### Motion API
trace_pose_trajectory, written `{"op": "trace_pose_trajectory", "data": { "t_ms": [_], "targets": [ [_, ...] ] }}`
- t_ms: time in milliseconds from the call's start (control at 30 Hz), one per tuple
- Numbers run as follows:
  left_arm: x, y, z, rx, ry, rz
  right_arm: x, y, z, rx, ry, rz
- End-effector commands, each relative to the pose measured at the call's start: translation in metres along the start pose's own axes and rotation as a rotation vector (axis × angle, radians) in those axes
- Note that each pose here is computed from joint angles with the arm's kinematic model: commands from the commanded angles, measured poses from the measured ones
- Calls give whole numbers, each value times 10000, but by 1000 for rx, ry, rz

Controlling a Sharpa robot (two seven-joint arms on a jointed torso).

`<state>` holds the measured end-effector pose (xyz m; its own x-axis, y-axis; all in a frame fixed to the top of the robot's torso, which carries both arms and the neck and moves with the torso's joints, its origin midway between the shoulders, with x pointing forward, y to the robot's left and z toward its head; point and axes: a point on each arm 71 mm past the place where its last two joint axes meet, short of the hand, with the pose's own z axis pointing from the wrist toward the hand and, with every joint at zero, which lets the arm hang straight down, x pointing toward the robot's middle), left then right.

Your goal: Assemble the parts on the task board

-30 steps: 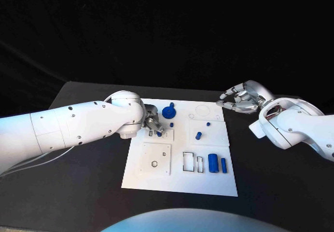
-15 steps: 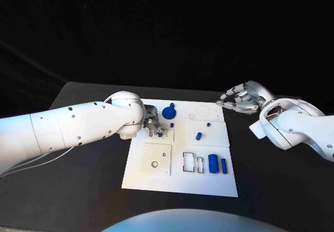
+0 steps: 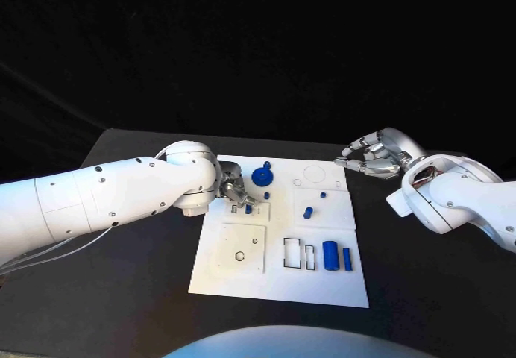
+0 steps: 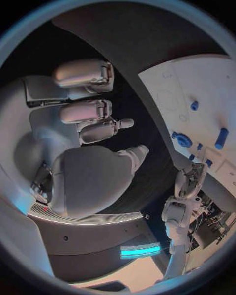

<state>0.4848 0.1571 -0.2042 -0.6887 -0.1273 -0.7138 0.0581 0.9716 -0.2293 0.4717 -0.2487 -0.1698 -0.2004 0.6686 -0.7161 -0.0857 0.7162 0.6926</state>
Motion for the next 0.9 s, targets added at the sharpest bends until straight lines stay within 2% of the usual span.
{"op": "trace_pose_trajectory", "data": {
  "t_ms": [33, 233, 367, 500, 567, 667, 900],
  "targets": [
    [-38, -36, -38, 19, -8, -47, 9, 1, 5, -8, 5, -2],
    [-154, -28, -89, 33, -27, -77, 8, -11, 12, -5, 4, -2],
    [-269, 22, -110, 29, -36, -90, 5, -20, 17, -2, 4, -3],
    [-434, 97, -118, 14, -51, -94, 4, -26, 21, 0, 4, -3],
    [-537, 147, -102, 0, -63, -96, 4, -28, 24, 1, 4, -3],
    [-633, 198, -58, -21, -76, -94, 7, -25, 26, 0, 5, -3],
    [-758, 296, 44, -63, -96, -92, 23, -12, 35, -3, 9, -2]
  ]
}}
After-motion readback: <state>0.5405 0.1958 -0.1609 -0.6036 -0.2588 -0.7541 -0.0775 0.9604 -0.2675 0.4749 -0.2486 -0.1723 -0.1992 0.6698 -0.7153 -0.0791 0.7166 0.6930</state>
